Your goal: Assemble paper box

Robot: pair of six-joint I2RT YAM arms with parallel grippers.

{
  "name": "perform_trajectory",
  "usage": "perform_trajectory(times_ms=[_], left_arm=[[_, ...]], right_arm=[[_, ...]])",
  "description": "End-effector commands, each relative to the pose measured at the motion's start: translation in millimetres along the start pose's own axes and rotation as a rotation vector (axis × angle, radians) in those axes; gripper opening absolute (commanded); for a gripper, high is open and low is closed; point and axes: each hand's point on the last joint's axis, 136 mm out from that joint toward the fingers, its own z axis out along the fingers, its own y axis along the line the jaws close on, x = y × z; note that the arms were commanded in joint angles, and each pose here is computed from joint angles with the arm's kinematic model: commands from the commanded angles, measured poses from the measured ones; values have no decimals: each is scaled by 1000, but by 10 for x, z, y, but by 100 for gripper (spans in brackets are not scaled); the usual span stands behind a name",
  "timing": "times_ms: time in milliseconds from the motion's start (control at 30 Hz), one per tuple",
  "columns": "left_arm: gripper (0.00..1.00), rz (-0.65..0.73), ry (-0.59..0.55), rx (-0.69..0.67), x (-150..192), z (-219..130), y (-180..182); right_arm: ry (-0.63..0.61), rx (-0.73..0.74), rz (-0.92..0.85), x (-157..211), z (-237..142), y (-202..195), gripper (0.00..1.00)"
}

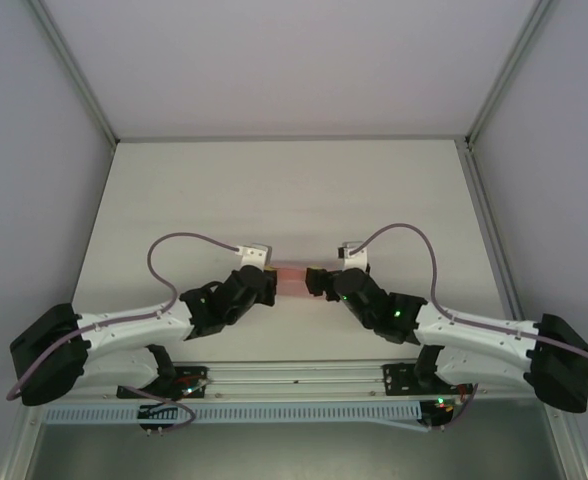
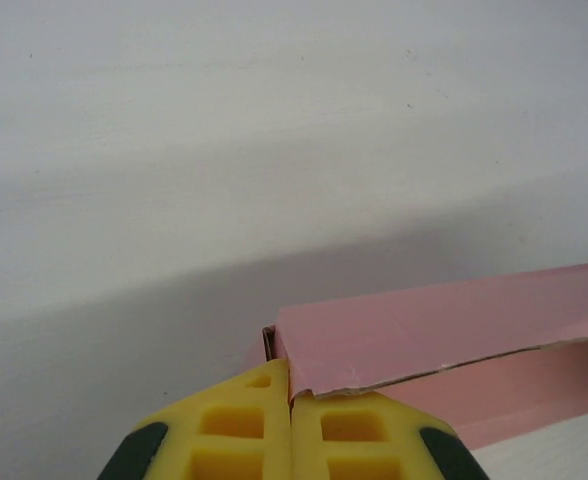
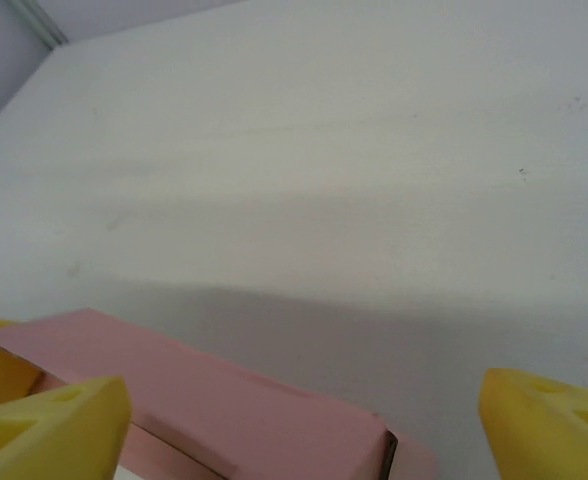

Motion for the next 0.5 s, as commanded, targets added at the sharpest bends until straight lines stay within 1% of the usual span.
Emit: perform_trajectory(times_ms=[0, 33, 100, 233, 267, 367, 467], left_arm=[[0, 116, 283, -94, 765, -11, 299], [0, 119, 287, -97, 769, -4, 299], [0, 124, 289, -95, 763, -2, 270], [0, 140, 282, -90, 729, -12, 219], [0, 142, 281, -88, 728, -15, 209], [0, 156, 274, -83, 725, -21, 204], [0, 163, 270, -79, 724, -29, 209]], right_arm=[[-24, 15, 82, -193, -72, -33, 94], [-21, 15, 95, -213, -75, -50, 94], [-5, 63, 153, -235, -68, -177, 94], [89, 160, 222, -35, -18, -462, 90], [101, 173, 226, 28, 3, -520, 88], [137, 166, 262, 187, 85, -613, 78], [177, 184, 294, 343, 130, -703, 73]])
